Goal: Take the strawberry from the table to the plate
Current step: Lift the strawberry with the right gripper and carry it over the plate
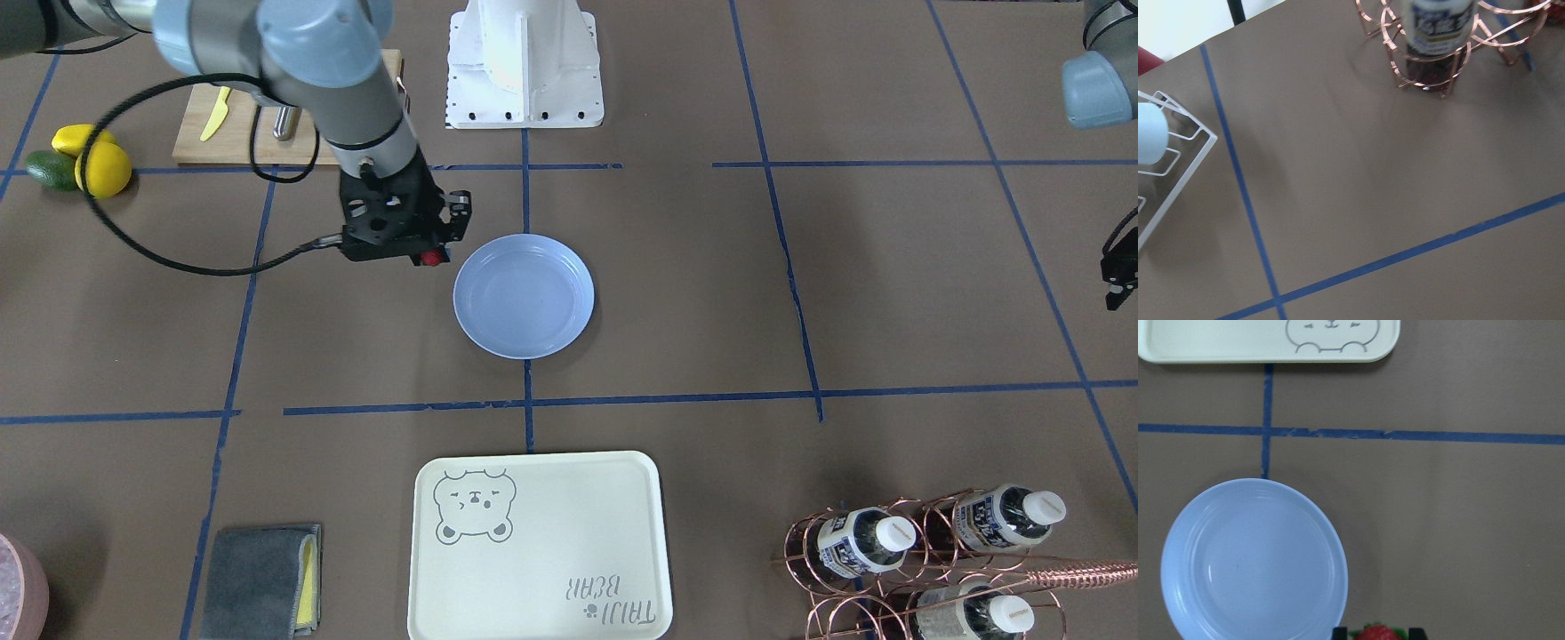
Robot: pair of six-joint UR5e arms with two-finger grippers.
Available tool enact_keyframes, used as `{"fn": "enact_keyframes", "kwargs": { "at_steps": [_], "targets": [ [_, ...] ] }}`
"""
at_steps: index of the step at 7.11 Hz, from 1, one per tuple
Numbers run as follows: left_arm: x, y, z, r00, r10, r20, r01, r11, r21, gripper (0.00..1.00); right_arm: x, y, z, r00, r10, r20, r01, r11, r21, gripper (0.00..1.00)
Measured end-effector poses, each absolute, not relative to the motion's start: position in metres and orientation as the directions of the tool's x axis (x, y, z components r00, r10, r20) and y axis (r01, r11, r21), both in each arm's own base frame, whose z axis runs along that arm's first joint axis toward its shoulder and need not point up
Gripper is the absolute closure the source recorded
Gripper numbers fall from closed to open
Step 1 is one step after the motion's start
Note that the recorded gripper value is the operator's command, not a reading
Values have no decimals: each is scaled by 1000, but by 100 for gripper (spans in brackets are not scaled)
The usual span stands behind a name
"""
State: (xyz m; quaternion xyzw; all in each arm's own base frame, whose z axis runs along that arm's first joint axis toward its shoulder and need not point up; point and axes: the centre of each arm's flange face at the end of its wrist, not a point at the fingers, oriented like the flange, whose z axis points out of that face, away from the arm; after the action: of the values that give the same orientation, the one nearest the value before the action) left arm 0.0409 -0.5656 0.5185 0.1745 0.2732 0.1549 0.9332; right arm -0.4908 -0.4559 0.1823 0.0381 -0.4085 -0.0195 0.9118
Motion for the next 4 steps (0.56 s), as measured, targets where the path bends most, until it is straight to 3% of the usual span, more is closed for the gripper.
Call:
{"fn": "enact_keyframes", "kwargs": {
  "at_steps": [4],
  "targets": [
    [31, -557, 542, 800, 395, -451, -216, 892, 398, 0, -620, -444, 177, 728, -111, 677, 32, 991, 129, 100]
  ]
}}
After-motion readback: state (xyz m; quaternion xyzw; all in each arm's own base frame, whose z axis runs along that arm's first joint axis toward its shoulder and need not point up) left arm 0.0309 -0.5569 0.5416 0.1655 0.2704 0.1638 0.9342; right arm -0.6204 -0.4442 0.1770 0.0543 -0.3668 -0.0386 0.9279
